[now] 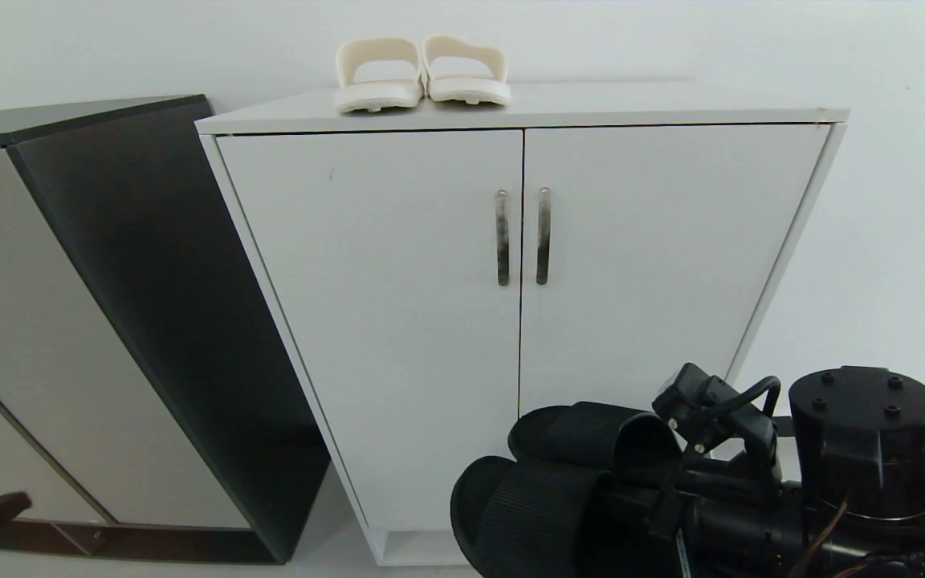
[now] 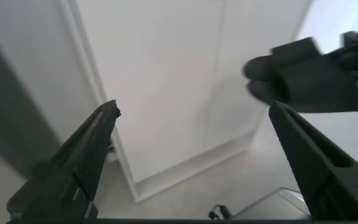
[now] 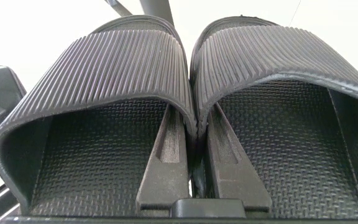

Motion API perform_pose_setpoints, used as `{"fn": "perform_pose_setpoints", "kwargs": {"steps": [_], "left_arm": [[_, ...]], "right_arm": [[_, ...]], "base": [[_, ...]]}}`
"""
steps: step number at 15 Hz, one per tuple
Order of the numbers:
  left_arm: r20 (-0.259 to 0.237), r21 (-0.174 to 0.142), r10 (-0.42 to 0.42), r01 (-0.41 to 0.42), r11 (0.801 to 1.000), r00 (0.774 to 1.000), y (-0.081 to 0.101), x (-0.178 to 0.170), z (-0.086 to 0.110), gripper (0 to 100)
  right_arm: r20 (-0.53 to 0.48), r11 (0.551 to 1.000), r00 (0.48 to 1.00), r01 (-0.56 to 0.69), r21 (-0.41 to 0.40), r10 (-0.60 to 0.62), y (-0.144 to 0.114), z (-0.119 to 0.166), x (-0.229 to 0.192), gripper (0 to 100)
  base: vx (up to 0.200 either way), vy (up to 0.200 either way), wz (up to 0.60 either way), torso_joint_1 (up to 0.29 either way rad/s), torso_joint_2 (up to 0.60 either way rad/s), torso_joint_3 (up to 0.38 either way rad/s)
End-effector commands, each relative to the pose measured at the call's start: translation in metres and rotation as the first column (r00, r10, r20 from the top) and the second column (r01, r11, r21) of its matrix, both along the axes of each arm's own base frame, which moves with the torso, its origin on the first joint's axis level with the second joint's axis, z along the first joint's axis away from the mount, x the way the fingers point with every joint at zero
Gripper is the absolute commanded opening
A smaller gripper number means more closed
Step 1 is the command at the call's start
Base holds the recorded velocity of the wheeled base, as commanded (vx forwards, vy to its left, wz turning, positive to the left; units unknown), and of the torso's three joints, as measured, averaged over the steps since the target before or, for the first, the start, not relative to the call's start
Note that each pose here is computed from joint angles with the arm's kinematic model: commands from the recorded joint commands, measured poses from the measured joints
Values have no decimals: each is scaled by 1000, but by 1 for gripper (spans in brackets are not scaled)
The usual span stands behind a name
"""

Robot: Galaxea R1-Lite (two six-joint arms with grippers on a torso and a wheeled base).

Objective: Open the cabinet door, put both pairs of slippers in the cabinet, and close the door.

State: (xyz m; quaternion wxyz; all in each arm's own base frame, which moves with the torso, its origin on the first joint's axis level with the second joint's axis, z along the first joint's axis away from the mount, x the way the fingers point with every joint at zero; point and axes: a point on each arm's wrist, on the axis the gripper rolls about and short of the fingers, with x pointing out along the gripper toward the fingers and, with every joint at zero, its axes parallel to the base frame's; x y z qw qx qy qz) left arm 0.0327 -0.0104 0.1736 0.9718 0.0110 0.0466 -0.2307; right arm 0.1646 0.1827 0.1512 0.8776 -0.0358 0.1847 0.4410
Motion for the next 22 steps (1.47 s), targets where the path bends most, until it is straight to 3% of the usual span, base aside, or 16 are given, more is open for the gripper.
{"fn": "perform_pose_setpoints", "kwargs": {"steps": [1, 2, 4, 6, 9, 12, 14, 18, 20, 22], "left_arm": [[-110, -20, -218, 217, 976, 970, -15, 59, 27, 100], [-123, -19, -258, 257, 966, 958, -21, 68, 30, 100], [-142, -27, -376, 376, 926, 916, -45, 95, 42, 100], [-160, -53, -455, 452, 890, 876, -69, 113, 54, 100], [-171, -95, -525, 516, 851, 834, -107, 128, 70, 100], [-138, -115, -555, 543, 832, 820, -137, 141, 91, 100], [-131, -158, -566, 546, 822, 814, -155, 157, 103, 100], [-148, -189, -614, 587, 787, 775, -194, 175, 105, 100], [-131, -185, -611, 586, 789, 781, -210, 179, 109, 100], [-118, -170, -544, 523, 835, 830, -222, 194, 110, 100]], "right_arm": [[0, 1000, 1000, -2, 0, 2, 0, 0, 0, 0], [-3, 1000, 1000, -3, -2, 3, 0, -1, 0, 0], [-4, 1000, 1000, -4, 1, 4, 1, -1, 1, 0], [2, 1000, 1000, -2, 2, 2, 0, 1, 0, 0], [-1, 1000, 1000, -3, 0, 3, 0, 0, 0, 0], [-3, 1000, 1000, -8, 0, 8, 0, -1, 0, 0], [-3, 1000, 1000, -8, 0, 8, 0, -1, 0, 0], [-3, 1000, 1000, -15, 4, 15, 1, 0, -2, 0], [-4, 1000, 1000, -18, 2, 18, 1, 0, -3, 0], [-4, 1000, 1000, -28, 2, 28, 3, 0, -5, 0]], "base": [[0, 0, 0, 0, 0, 0], [0, 0, 0, 0, 0, 0], [0, 0, 0, 0, 0, 0], [0, 0, 0, 0, 0, 0], [0, 0, 0, 0, 0, 0], [0, 0, 0, 0, 0, 0], [0, 0, 0, 0, 0, 0], [0, 0, 0, 0, 0, 0], [0, 0, 0, 0, 0, 0], [0, 0, 0, 0, 0, 0]]}}
